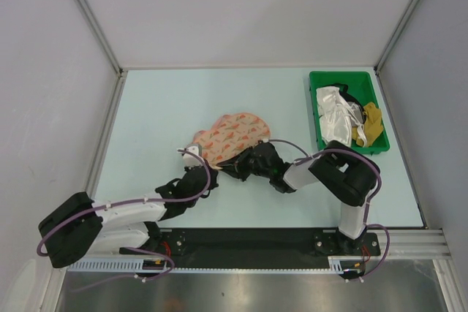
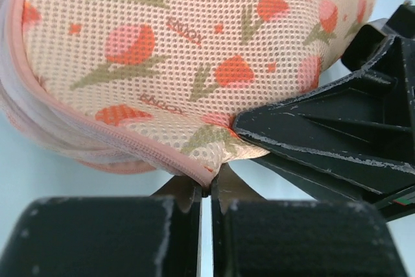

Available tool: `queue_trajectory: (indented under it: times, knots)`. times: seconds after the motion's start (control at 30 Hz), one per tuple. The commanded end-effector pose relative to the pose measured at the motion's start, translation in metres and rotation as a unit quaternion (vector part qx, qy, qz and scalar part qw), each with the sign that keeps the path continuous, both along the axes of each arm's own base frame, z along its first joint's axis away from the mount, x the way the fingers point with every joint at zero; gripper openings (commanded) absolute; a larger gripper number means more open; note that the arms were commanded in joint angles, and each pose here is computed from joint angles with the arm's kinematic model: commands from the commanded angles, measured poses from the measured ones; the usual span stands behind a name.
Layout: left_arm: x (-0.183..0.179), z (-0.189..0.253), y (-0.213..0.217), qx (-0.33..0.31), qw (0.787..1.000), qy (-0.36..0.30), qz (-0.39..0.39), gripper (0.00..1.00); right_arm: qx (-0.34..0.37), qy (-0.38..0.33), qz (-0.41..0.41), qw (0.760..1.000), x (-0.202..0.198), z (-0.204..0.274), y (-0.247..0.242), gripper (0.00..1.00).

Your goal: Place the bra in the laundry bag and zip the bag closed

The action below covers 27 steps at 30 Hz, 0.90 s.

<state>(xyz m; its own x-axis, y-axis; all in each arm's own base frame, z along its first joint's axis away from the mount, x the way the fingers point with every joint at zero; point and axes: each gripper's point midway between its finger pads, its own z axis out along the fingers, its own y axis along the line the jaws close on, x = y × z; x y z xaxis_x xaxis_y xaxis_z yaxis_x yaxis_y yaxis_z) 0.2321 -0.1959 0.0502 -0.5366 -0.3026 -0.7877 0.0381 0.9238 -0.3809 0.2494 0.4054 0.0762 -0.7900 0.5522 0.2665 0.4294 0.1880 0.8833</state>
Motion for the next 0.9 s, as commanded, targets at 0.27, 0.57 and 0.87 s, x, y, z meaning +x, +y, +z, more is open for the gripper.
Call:
queue_trajectory:
  times: [0.27, 0.57, 0.87]
  knots:
    - [-0.011, -0.004, 0.013, 0.017, 0.995, -0.04, -0.084, 0.0, -0.049, -0.045, -0.011, 0.998, 0.024, -0.008, -0.051, 0.0]
    - [-0.022, -0.018, 0.006, 0.022, 0.992, -0.015, -0.123, 0.01, -0.047, -0.041, -0.027, 0.998, 0.028, 0.007, -0.04, 0.0]
    - [-0.006, -0.001, 0.013, 0.014, 0.995, -0.055, -0.077, 0.27, -0.039, 0.027, -0.064, 0.997, 0.013, 0.008, -0.011, 0.0]
